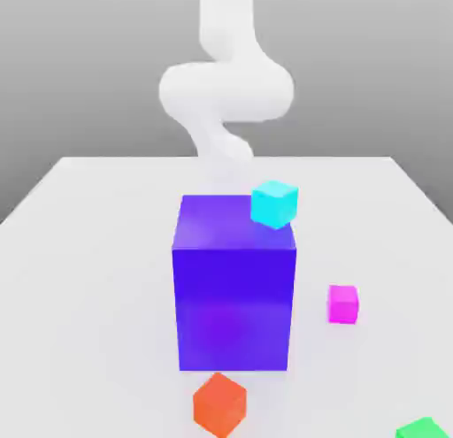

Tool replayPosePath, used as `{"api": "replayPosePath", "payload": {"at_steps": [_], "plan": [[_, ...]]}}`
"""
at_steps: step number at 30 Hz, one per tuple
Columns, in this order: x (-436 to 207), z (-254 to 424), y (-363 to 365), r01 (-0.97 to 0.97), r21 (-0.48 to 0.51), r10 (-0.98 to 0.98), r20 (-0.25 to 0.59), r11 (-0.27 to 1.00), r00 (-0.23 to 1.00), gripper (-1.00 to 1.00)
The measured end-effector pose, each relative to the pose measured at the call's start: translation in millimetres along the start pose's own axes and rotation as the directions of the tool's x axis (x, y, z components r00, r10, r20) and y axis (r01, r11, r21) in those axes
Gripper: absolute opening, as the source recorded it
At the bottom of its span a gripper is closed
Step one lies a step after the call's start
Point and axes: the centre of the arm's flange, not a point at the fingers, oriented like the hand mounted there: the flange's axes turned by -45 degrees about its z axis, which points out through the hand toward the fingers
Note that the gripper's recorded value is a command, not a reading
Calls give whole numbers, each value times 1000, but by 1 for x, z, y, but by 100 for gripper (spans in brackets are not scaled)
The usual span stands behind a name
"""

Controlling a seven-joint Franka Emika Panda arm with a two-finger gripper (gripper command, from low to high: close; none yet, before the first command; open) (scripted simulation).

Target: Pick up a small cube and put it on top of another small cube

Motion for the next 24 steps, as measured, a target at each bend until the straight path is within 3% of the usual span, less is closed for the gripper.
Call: {"api": "replayPosePath", "payload": {"at_steps": [6,11,15,19,24], "plan": [[-67,137,-79,326,173,-353,161,929,921,0],[-162,217,-145,553,351,-641,219,756,736,0],[-266,259,-188,684,508,-845,204,524,495,0],[-376,281,-212,727,639,-967,130,252,220,0],[-412,311,-212,722,654,-974,121,224,193,0]]}}
